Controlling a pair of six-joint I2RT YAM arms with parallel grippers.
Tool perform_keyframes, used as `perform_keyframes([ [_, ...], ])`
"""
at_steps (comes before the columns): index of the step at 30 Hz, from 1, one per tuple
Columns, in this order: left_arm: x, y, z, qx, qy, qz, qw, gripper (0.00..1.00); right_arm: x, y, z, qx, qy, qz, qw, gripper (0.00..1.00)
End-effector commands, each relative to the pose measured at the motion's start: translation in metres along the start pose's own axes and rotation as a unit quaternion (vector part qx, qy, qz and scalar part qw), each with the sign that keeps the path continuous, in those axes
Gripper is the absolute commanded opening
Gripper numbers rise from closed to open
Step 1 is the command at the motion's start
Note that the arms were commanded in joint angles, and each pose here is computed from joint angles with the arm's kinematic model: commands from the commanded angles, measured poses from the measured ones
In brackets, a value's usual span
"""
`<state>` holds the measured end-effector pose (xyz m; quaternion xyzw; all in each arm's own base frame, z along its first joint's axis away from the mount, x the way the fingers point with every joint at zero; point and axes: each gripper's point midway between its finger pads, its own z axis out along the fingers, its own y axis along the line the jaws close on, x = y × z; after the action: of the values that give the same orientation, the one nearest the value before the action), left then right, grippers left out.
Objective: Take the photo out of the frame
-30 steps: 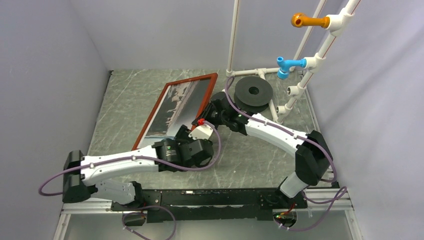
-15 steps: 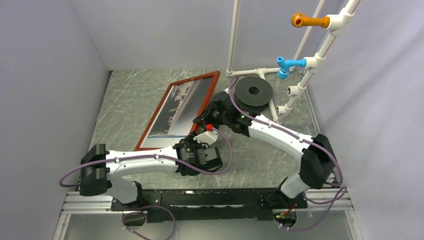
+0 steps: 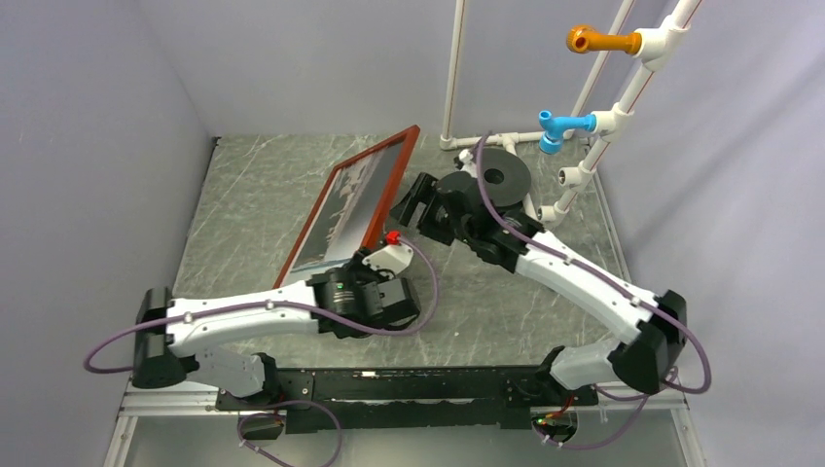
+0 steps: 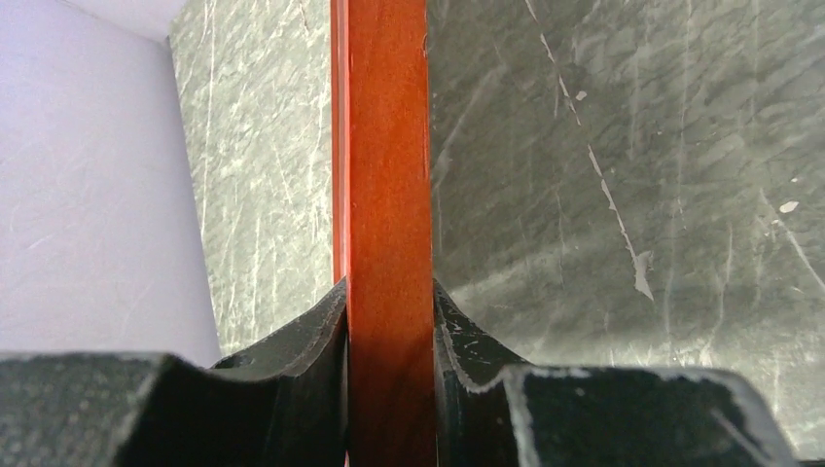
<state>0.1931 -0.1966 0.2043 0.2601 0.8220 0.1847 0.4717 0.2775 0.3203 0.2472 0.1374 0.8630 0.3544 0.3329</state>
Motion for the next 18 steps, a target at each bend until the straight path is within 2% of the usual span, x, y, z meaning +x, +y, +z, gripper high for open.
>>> perform_keyframes([
  [1, -0.035, 0.021, -0.022, 0.042, -0.054, -0.11, 0.992, 0.0, -0.054, 0.014, -0.052, -0.005, -0.094, -0.095, 0.991, 0.88],
  [3, -0.043, 0.025, -0.028, 0.064, -0.067, -0.133, 0.987, 0.0, -0.066, 0.012, -0.07, 0.003, -0.115, -0.118, 0.986, 0.93],
  [6, -0.056, 0.032, -0.038, 0.103, -0.093, -0.17, 0.976, 0.0, -0.079, 0.001, -0.093, 0.02, -0.146, -0.144, 0.978, 0.95],
  [11, -0.076, 0.055, -0.047, 0.168, -0.123, -0.261, 0.943, 0.0, -0.088, -0.031, -0.114, 0.059, -0.186, -0.165, 0.967, 0.96],
  [18, -0.087, 0.092, -0.046, 0.2, -0.147, -0.343, 0.906, 0.0, -0.073, -0.061, -0.108, 0.089, -0.17, -0.174, 0.966, 0.95],
])
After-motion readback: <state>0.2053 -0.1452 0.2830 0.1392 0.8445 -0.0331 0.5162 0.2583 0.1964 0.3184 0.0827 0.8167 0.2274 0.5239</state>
